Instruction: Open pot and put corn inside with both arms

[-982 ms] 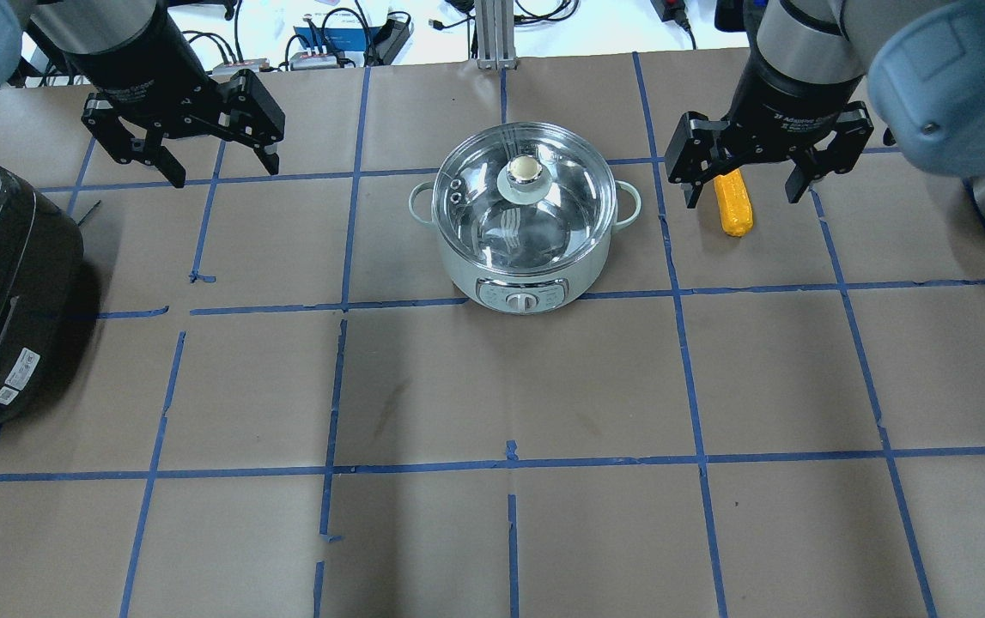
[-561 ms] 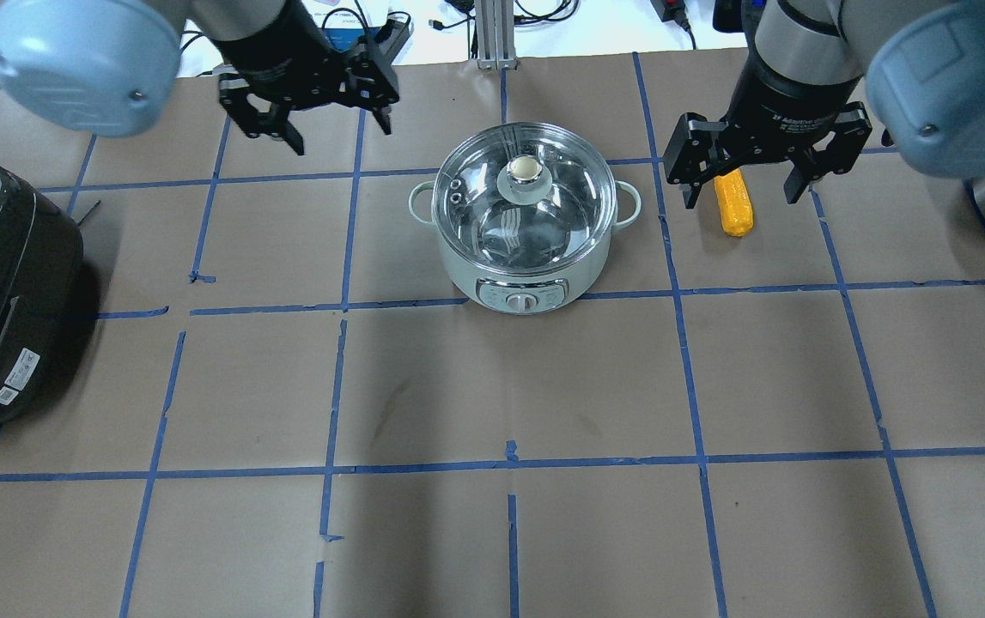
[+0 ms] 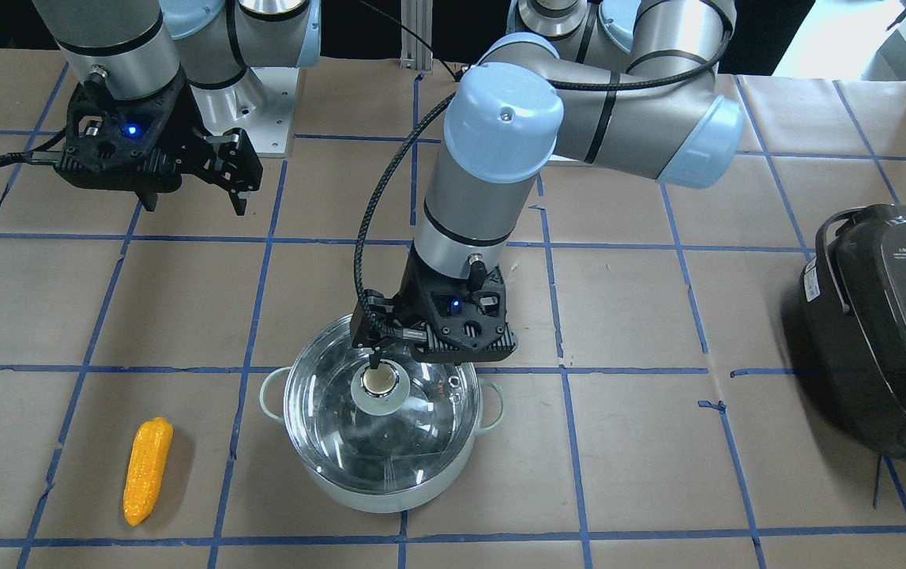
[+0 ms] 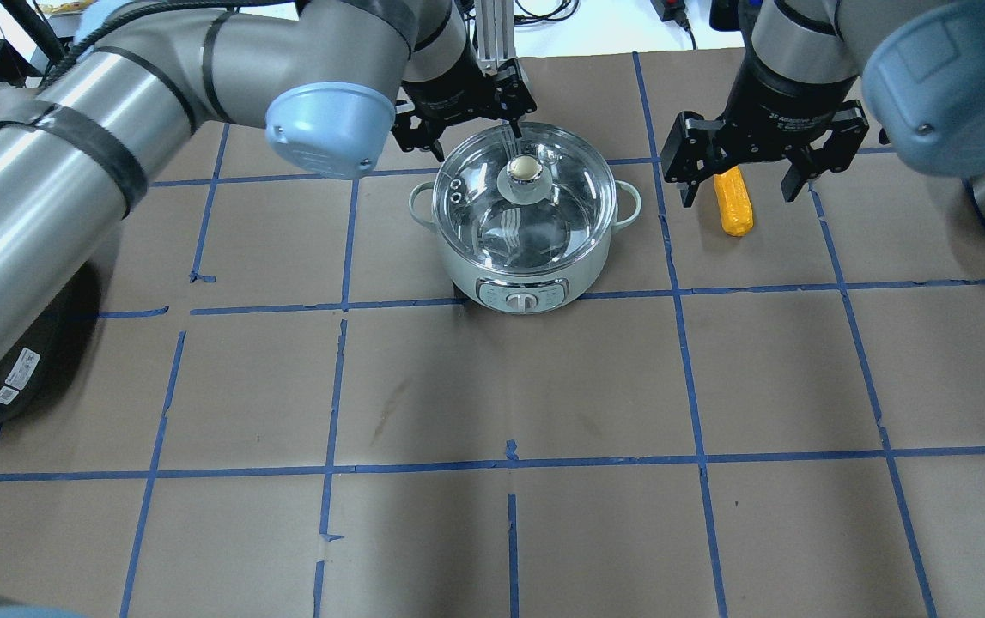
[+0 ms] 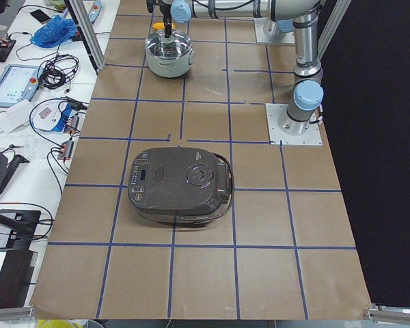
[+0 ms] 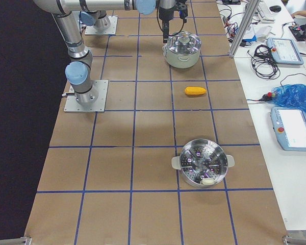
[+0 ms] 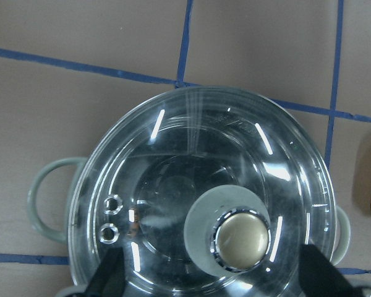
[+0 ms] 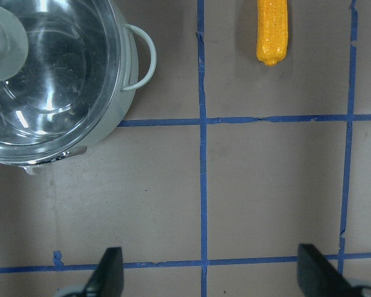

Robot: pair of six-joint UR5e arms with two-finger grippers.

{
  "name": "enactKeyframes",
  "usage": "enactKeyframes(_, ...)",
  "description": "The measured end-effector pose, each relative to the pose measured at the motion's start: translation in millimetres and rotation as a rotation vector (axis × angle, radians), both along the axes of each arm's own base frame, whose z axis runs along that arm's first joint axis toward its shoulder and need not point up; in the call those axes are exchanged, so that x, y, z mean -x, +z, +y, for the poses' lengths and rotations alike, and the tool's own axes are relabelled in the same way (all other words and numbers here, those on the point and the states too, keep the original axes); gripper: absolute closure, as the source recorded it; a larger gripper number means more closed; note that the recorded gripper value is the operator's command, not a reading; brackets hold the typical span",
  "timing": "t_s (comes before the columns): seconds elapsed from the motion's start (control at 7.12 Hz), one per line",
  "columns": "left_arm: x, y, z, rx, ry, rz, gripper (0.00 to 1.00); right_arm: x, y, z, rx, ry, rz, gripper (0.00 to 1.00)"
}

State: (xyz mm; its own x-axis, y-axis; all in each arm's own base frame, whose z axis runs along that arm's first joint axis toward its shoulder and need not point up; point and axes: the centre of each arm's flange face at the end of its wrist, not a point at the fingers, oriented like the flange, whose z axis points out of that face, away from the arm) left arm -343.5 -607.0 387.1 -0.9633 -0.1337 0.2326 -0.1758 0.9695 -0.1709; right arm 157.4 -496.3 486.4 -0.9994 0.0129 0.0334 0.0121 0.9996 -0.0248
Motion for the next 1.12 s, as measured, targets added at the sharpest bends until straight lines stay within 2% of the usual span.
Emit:
enactKeyframes(0.28, 22.5, -24.7, -7.5, -0.009, -0.004, 0.000, 0.00, -3.7, -1.6, -13.6, 0.014, 0.000, -0.005, 0.00)
enactKeyframes(0.42, 27.9, -34.0, -8.8, -0.019, -0.003, -0.002, 0.04, -4.6, -3.4, -22.0, 0.016, 0.002, -0.005, 0.00)
enactKeyframes(0.56, 31.4, -41.9, -9.3, -0.029, -0.004, -0.004, 0.25, -2.5, -11.5, -32.7, 0.018, 0.002, -0.008, 0.00)
enactKeyframes(0.7, 33.7, -48.8, -10.1, -0.038, -0.007, -0.007, 0.66, 7.1, -26.2, -50.1, 0.032, -0.013, -0.013, 0.00)
enactKeyframes(0.98, 36.1, -53.9, -10.0, -0.043, -0.011, -0.013, 0.82, 54.1, -80.1, -104.6, 0.035, -0.068, -0.014, 0.03)
enactKeyframes(1.12, 36.7, -53.4, -9.5, -0.042, -0.012, -0.015, 0.82, 79.0, -114.4, -127.1, 0.018, -0.079, -0.014, 0.05)
